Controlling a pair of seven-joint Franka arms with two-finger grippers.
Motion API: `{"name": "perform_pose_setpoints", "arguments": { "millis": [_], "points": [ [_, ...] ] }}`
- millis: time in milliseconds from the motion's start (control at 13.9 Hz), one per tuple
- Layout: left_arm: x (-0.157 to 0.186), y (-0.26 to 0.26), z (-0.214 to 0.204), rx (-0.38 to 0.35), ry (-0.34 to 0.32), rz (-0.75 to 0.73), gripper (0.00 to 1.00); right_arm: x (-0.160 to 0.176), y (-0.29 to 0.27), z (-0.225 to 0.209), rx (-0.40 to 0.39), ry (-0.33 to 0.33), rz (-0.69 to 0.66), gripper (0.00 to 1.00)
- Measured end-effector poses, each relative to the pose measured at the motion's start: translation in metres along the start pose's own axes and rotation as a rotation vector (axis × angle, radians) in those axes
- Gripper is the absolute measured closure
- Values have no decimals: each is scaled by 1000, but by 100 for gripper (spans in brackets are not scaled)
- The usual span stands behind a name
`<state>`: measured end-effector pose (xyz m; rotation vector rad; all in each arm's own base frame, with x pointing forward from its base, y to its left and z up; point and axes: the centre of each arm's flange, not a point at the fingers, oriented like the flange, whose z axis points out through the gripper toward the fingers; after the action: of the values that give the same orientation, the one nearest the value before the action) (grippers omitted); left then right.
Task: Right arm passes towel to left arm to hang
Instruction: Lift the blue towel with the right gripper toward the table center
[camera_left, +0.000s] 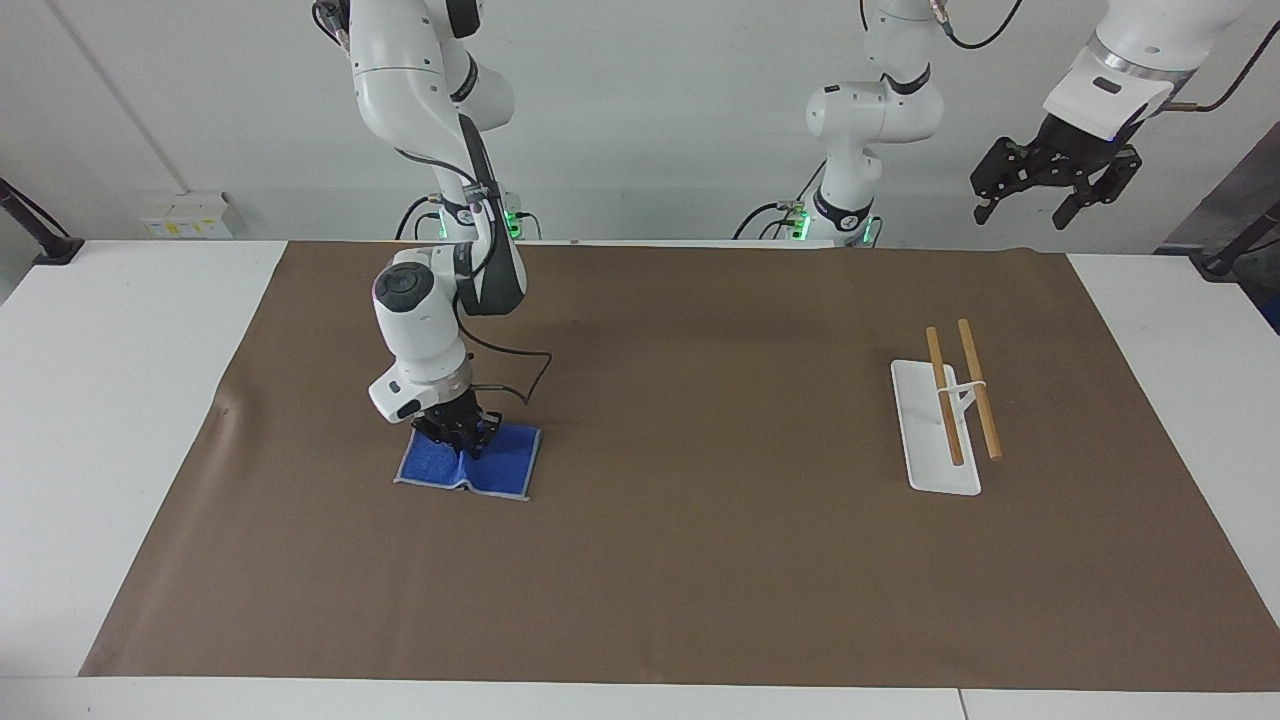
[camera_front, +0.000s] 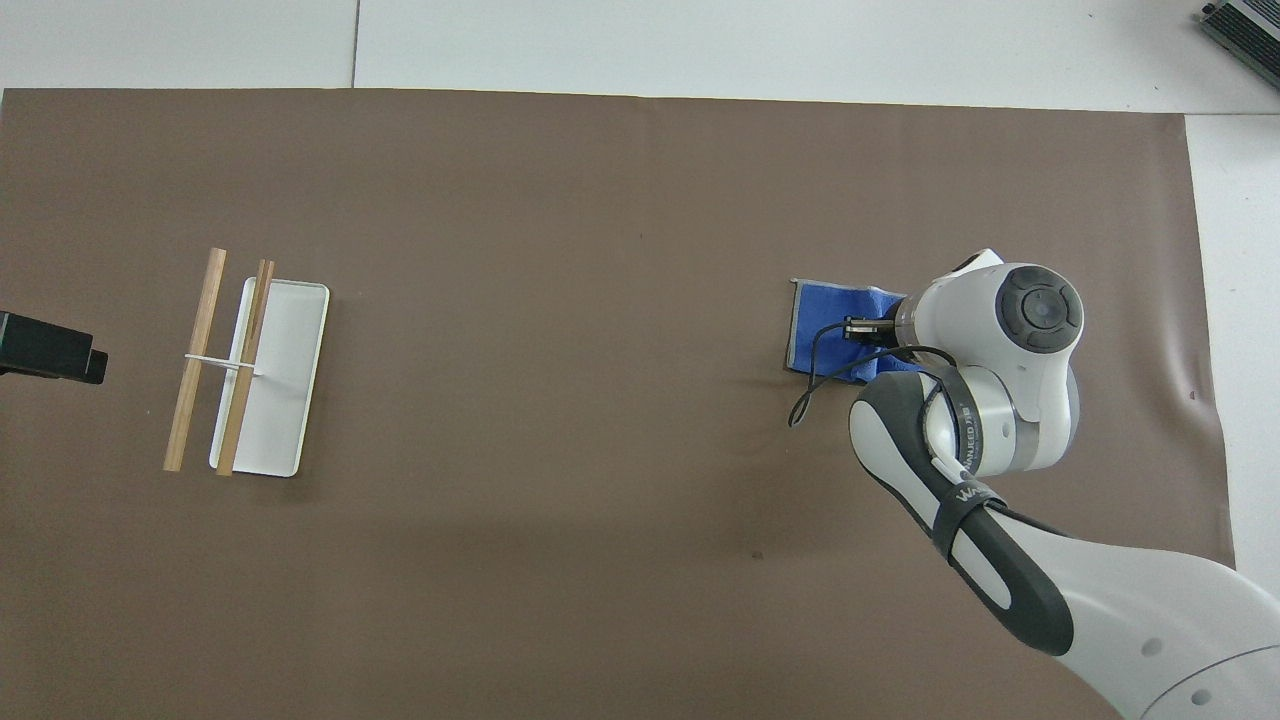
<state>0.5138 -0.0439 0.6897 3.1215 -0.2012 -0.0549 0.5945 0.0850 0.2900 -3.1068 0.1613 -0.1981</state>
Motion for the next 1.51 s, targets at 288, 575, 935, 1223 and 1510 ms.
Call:
{"name": "perform_pose_setpoints", "arguments": {
  "millis": [288, 575, 935, 1223, 1510],
  "points": [
    [0, 0, 0, 0, 0, 0, 0, 7, -6, -22, 8, 5, 4, 96],
    [0, 0, 0, 0, 0, 0, 0, 15, -46, -106, 116, 34, 24, 96],
    [0, 0, 0, 0, 0, 0, 0, 7, -130, -175, 277, 80, 0, 96],
    [0, 0, 0, 0, -3, -1, 0, -7, -168, -231, 430, 106, 25, 96],
    [-9, -8, 1, -3, -45, -17, 0, -33, -191, -291, 581, 112, 75, 96]
  ]
}}
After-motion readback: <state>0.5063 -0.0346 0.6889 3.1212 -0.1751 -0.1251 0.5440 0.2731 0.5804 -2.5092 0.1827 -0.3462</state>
